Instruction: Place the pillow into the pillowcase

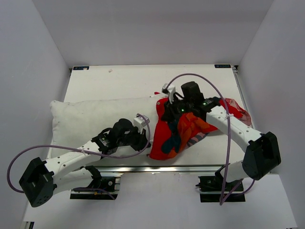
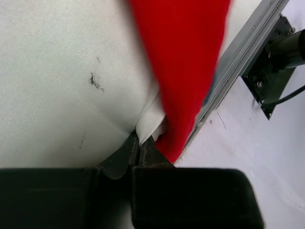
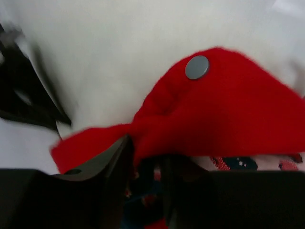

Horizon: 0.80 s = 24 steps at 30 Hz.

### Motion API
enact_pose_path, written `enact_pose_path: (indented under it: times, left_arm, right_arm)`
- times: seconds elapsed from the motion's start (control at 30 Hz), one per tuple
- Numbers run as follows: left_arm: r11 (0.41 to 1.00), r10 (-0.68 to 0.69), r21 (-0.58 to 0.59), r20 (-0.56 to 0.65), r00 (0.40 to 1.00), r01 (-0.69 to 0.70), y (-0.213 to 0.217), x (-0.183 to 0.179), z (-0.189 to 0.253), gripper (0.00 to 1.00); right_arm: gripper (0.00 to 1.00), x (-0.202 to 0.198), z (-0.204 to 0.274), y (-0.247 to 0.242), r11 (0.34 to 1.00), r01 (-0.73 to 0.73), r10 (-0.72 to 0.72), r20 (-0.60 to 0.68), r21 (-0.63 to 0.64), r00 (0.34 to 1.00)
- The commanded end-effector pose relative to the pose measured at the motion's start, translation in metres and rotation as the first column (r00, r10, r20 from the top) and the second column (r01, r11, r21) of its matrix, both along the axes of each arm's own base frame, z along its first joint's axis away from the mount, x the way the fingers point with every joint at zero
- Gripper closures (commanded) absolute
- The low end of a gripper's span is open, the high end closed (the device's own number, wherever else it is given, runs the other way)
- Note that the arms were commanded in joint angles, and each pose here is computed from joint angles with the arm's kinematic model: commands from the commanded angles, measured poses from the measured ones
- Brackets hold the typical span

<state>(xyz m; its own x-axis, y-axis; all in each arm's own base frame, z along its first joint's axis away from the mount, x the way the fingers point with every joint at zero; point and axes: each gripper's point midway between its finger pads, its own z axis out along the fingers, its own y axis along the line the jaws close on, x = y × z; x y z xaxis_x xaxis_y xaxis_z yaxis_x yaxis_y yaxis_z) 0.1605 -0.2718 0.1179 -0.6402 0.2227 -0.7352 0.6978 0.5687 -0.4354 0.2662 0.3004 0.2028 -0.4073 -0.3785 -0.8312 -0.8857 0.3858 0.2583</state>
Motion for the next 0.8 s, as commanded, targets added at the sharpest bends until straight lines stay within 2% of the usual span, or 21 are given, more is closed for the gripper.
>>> enact_pose_path:
  times: [0.0, 0.03, 0.07, 0.1, 0.17, 0.23, 0.37, 0.53, 0.7, 0.77]
  left_arm:
    - [0.998, -0.009, 0.054, -0.057, 0.998, 0.012, 0.009, -0.015, 0.006, 0.89]
    - [0.998, 0.008, 0.059, -0.045, 0.999, -0.005, 0.01, -0.012, 0.011, 0.82]
    - [0.997, 0.039, 0.071, -0.02, 0.999, -0.038, 0.013, -0.005, 0.017, 0.74]
    - [0.996, 0.047, 0.078, 0.004, 0.999, -0.048, 0.014, -0.001, 0.024, 0.55]
    - [0.99, 0.102, 0.087, 0.068, 0.992, -0.108, 0.019, 0.014, 0.052, 0.41]
    - [0.986, 0.136, 0.074, 0.143, 0.98, -0.148, 0.023, 0.025, 0.087, 0.27]
    - [0.957, 0.251, 0.066, 0.292, 0.923, -0.281, 0.039, 0.054, 0.14, 0.23]
    - [0.895, 0.339, 0.117, 0.448, 0.827, -0.43, 0.05, 0.103, 0.167, 0.18]
    - [0.848, 0.393, 0.159, 0.45, 0.802, -0.505, 0.047, 0.184, 0.157, 0.16]
    - [0.877, 0.35, 0.176, 0.4, 0.847, -0.446, 0.034, 0.2, 0.148, 0.15]
  right_arm:
    - [0.61, -0.034, -0.029, -0.033, 0.988, -0.07, 0.065, -0.035, -0.138, 0.997]
    - [0.56, -0.039, -0.034, -0.037, 0.986, -0.075, 0.069, -0.046, -0.149, 0.997]
    - [0.44, -0.043, -0.034, -0.04, 0.985, -0.076, 0.069, -0.05, -0.152, 0.996]
    - [0.39, -0.045, -0.035, -0.042, 0.985, -0.073, 0.065, -0.054, -0.157, 0.996]
    - [0.33, -0.049, -0.036, -0.046, 0.984, -0.073, 0.066, -0.049, -0.162, 0.997]
    - [0.32, -0.049, -0.036, -0.05, 0.983, -0.067, 0.061, -0.043, -0.168, 0.997]
    - [0.32, -0.037, -0.017, -0.06, 0.987, -0.015, 0.014, -0.01, -0.157, 1.0]
    - [0.32, -0.011, 0.011, -0.072, 0.99, 0.088, -0.085, 0.035, -0.113, 0.996]
    - [0.33, 0.012, 0.028, -0.088, 0.978, 0.199, -0.197, 0.038, -0.064, 0.98]
    - [0.33, 0.02, 0.034, -0.093, 0.972, 0.228, -0.226, 0.045, -0.049, 0.973]
